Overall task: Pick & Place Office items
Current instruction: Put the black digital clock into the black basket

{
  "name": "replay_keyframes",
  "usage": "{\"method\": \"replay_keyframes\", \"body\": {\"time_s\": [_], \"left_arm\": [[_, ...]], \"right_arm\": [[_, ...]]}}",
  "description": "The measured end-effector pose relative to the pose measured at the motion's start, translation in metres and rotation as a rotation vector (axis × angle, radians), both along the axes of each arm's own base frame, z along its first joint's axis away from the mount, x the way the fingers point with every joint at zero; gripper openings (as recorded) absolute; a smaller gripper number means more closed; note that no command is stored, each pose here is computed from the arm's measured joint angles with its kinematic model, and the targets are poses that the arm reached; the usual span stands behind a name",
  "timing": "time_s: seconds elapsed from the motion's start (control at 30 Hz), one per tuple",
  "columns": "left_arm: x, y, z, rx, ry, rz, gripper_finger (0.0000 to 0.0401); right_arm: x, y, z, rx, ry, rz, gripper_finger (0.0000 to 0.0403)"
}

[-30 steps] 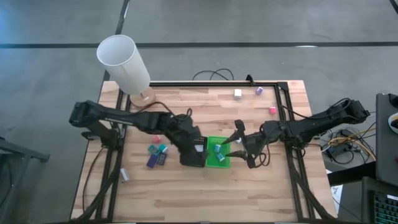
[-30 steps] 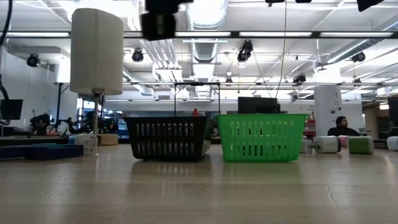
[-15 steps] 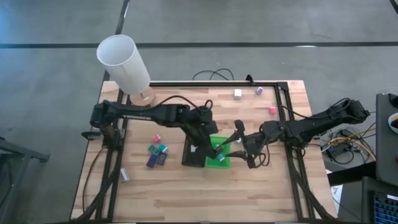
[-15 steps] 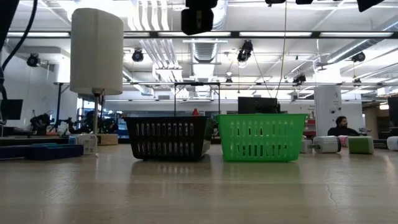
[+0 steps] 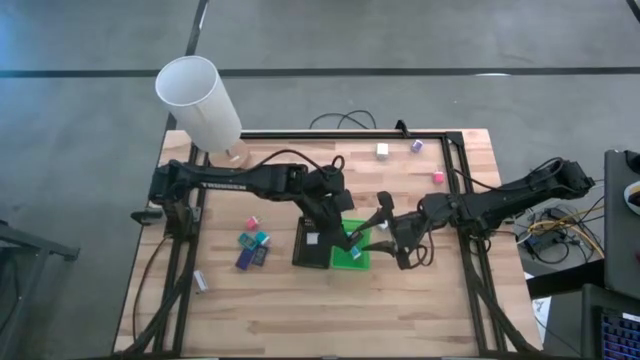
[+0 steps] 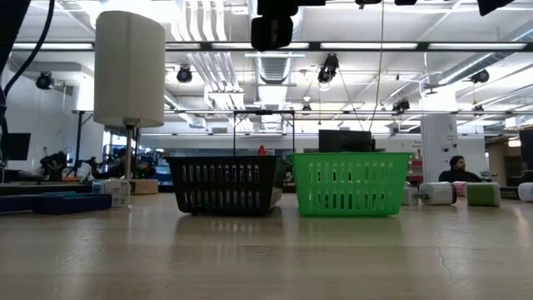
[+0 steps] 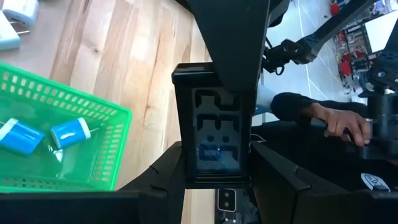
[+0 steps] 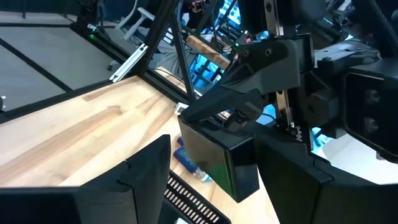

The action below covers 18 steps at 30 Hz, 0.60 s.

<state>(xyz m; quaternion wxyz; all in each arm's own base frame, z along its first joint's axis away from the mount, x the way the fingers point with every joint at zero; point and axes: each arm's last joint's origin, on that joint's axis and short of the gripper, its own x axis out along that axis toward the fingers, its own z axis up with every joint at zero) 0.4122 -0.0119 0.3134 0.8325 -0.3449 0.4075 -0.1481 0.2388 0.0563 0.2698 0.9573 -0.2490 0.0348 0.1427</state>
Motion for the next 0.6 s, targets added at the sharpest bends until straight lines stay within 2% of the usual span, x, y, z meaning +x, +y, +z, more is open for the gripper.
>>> {"method": "replay_keyframes", "body": {"time_s": [0.6], "left_arm": [[0.002, 0.002, 0.011, 0.002, -0.049, -0.008, 0.0141]], "right_arm": [[0.000, 0.000, 0.001, 0.004, -0.003, -0.002, 0.0226]]}}
